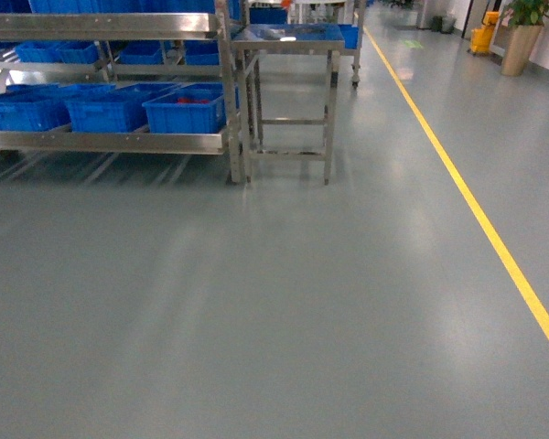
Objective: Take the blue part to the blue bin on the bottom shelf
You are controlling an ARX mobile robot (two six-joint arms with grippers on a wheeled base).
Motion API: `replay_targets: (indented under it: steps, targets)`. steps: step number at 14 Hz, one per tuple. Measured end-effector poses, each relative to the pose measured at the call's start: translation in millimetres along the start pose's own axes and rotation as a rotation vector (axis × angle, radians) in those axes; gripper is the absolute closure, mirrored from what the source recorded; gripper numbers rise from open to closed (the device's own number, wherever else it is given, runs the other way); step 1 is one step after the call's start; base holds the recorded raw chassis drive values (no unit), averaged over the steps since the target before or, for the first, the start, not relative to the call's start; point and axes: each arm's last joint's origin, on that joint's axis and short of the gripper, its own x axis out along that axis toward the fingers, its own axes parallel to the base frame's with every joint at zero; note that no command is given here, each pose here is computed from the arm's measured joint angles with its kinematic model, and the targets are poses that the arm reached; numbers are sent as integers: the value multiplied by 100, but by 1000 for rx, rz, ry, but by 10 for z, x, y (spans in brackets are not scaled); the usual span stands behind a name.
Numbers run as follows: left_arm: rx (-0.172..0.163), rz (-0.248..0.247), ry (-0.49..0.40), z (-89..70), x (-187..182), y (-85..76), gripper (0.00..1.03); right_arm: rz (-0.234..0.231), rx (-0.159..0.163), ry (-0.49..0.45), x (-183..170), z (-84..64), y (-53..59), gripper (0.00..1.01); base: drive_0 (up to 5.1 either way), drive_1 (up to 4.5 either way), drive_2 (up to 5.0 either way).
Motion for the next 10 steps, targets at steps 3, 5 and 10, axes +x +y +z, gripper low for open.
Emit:
replay_targets:
  steps: [3,5,10]
  targets:
    - [1,-1,2,-2,0,0,60,0,0,-6,0,6,0,3,0,400,-400]
    - [1,1,3,-3,1,0,60,0,0,-6,0,6,0,3,0,400,-400]
    - [0,-1,1,0,0,0,60,0,0,-1,0,1,0,3,0,400,-400]
